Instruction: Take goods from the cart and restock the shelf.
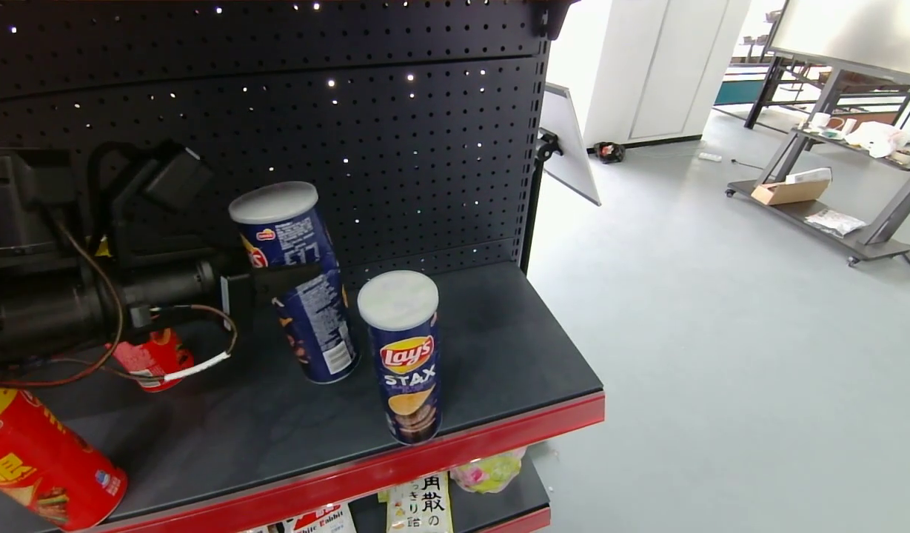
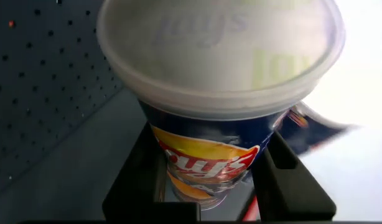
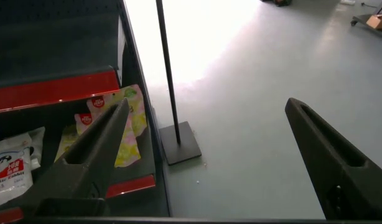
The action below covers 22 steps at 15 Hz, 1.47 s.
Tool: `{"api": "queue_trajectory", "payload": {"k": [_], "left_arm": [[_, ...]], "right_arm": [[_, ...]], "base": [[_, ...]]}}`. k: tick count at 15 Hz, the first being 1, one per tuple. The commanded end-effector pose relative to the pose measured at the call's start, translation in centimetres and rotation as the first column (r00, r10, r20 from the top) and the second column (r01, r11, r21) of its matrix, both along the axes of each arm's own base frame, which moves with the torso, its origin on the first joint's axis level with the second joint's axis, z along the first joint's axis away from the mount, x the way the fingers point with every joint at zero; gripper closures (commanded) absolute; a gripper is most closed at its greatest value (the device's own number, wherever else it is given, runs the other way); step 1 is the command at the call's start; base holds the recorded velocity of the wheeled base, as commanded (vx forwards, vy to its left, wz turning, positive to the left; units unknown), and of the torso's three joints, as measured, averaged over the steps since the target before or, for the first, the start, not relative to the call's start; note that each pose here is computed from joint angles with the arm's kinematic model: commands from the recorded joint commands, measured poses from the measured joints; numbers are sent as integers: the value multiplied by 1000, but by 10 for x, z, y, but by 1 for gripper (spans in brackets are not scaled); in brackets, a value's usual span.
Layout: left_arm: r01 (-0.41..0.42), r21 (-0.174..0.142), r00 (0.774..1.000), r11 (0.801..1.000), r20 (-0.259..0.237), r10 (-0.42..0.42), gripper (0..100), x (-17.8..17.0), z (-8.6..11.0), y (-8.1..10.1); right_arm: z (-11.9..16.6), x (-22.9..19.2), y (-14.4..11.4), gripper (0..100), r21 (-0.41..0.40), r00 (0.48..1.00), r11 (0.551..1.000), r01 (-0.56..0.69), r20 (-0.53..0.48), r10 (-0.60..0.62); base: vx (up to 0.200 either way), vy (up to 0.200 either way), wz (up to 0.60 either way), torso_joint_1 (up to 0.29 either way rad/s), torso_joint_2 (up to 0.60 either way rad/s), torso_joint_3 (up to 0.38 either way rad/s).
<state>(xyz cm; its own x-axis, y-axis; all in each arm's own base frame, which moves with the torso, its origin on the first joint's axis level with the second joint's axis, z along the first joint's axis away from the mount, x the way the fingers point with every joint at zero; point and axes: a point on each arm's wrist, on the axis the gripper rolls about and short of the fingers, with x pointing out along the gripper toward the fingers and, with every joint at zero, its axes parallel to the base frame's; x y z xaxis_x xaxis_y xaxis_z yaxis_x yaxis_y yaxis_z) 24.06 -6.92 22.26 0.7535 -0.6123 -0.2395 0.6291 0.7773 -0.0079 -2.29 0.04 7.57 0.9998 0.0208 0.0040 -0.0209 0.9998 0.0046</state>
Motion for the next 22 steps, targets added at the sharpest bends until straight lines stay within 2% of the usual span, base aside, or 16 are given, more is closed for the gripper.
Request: {"api": "queue_trajectory", "payload": {"k": [1, 5, 8, 9, 12, 15, 19, 22], "left_arm": [[11, 17, 1000, 1000, -20, -11, 100, 29, -14, -11], [2, 34, 1000, 999, -1, -2, 100, 54, -20, -20], [19, 26, 998, 999, 55, -20, 100, 69, -26, -30], [35, 21, 997, 999, 65, -36, 100, 74, -30, -38], [50, 18, 996, 999, 76, -51, 100, 84, -34, -47], [77, 2, 990, 997, 123, -76, 100, 96, -49, -61], [80, 7, 991, 997, 110, -80, 100, 99, -56, -63], [76, 8, 990, 997, 122, -77, 100, 104, -57, -63]], "right_arm": [[0, 0, 0, 0, 0, 1000, 1000, -1, -1, 1], [0, 0, 0, 0, 0, 1000, 1000, -1, -1, 1], [0, 0, 0, 0, 0, 1000, 1000, -1, -1, 1], [0, 0, 0, 0, 0, 1000, 1000, -1, -1, 1], [0, 0, 0, 0, 0, 1000, 1000, -1, -1, 1], [0, 0, 0, 0, 0, 1000, 1000, -1, -1, 1], [0, 0, 0, 0, 0, 1000, 1000, -1, -1, 1], [0, 0, 0, 0, 0, 1000, 1000, -1, -1, 1]], "base": [[0, 0, 0, 0, 0, 0], [0, 0, 0, 0, 0, 0], [0, 0, 0, 0, 0, 0], [0, 0, 0, 0, 0, 0], [0, 0, 0, 0, 0, 0], [0, 0, 0, 0, 0, 0], [0, 0, 0, 0, 0, 0], [0, 0, 0, 0, 0, 0]]}}
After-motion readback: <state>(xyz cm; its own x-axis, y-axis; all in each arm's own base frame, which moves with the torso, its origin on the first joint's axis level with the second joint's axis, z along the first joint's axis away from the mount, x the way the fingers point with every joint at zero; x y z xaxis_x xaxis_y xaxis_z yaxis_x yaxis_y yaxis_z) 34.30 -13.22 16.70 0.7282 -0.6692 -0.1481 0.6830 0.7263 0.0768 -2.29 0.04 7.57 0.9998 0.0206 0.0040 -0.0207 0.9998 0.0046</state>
